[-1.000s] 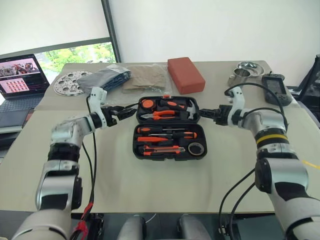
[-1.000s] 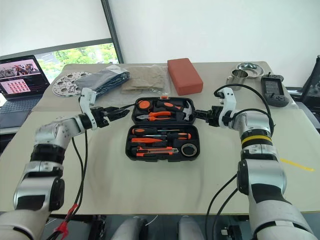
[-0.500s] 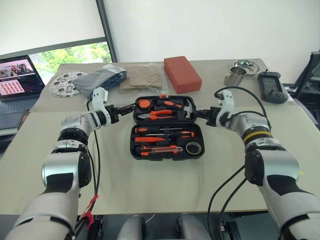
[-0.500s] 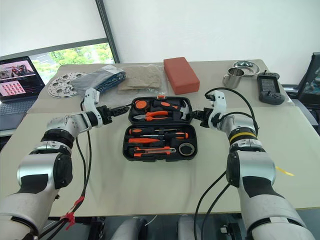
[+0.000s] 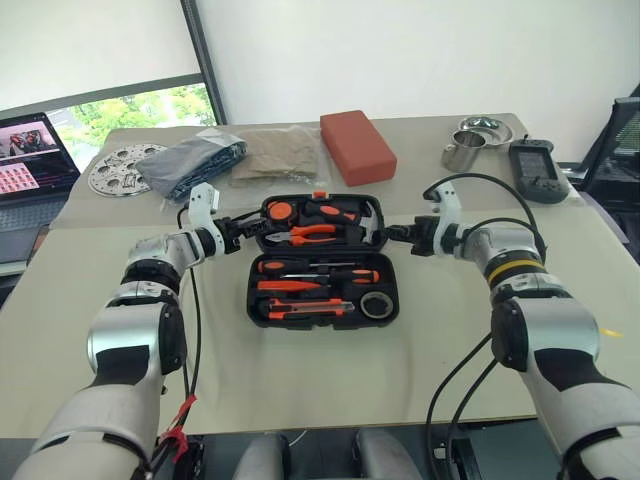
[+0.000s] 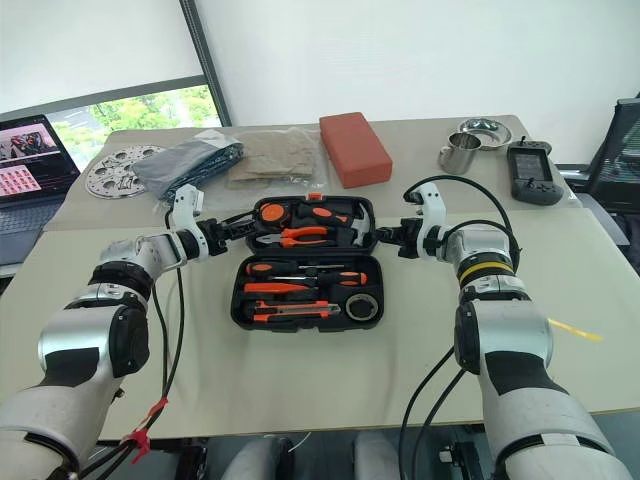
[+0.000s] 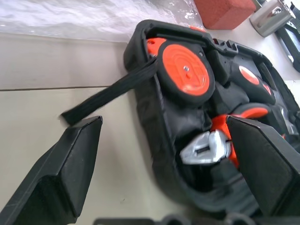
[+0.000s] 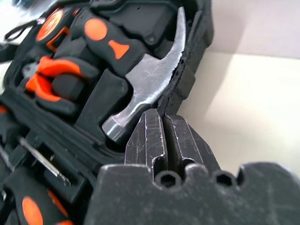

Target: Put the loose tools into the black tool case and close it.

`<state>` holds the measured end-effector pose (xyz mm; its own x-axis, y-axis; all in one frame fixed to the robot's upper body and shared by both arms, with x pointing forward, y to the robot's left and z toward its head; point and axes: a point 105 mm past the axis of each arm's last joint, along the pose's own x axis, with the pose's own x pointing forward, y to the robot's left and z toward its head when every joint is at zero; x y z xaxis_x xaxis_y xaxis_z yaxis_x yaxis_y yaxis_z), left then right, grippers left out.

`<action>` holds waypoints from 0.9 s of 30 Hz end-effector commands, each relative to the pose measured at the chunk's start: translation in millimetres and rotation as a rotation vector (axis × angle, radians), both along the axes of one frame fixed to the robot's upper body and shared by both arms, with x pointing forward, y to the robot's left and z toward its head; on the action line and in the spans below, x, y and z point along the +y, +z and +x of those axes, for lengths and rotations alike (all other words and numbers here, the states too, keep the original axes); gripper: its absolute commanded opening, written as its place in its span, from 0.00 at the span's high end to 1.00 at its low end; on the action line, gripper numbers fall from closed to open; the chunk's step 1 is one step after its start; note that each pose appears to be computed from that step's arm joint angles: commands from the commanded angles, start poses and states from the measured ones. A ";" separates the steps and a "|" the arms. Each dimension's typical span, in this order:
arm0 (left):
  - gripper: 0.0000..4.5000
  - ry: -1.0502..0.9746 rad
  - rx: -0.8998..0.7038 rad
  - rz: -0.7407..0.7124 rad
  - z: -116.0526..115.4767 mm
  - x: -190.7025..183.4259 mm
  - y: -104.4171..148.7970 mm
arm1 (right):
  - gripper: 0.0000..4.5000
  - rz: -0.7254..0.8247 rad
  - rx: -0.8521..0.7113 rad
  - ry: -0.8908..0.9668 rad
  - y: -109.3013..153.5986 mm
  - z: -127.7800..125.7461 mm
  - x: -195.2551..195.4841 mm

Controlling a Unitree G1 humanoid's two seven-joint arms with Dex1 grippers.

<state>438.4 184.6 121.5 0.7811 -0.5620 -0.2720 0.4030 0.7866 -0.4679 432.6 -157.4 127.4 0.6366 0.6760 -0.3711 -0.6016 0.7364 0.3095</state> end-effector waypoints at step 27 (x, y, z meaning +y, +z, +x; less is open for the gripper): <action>0.99 -0.099 -0.127 -0.066 -8.5 12.0 26.1 | 1.00 0.030 -0.306 -0.012 46.1 14.7 -1.5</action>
<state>430.3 194.1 124.6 0.7632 -0.6120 -0.2076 0.4528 0.7356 -0.5038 438.7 -154.8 135.5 0.6778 0.6792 -0.2815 -0.6420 0.7333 0.2236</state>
